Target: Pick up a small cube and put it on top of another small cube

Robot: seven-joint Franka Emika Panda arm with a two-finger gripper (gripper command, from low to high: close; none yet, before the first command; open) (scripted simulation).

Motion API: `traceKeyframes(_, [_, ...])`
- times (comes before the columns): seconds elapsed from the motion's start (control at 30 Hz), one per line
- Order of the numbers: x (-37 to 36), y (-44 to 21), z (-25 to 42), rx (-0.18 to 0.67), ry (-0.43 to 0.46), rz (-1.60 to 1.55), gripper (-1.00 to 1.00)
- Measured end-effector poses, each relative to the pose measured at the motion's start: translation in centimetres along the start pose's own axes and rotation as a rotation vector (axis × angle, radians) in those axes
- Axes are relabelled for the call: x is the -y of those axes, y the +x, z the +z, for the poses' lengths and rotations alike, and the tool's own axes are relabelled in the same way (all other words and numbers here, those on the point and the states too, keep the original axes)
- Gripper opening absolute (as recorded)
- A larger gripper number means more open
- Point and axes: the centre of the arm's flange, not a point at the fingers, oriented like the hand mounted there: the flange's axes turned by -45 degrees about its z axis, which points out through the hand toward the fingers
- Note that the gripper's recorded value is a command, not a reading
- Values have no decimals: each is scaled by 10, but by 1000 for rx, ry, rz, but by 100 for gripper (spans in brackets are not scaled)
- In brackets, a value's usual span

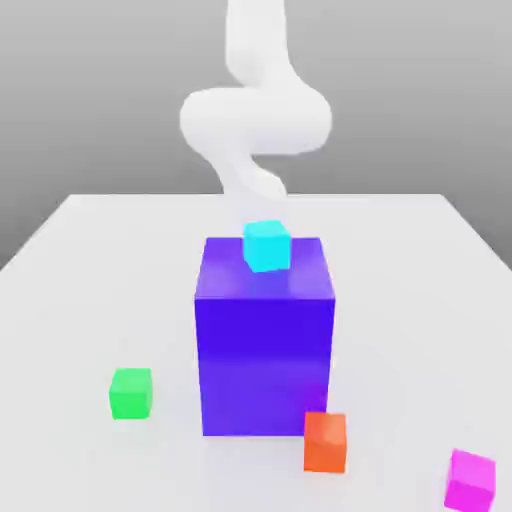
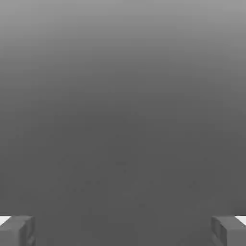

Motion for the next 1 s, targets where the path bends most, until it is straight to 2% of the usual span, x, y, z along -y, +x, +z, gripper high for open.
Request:
traceKeyframes(0.23, [49,-5,125,169,107,-237,0])
traceKeyframes(0.47, [110,-45,239,324,208,-479,0])
traceKeyframes(0.67, [174,-107,324,450,301,-708,0])
traceKeyframes(1.0, [236,-245,438,641,417,-1033,0])
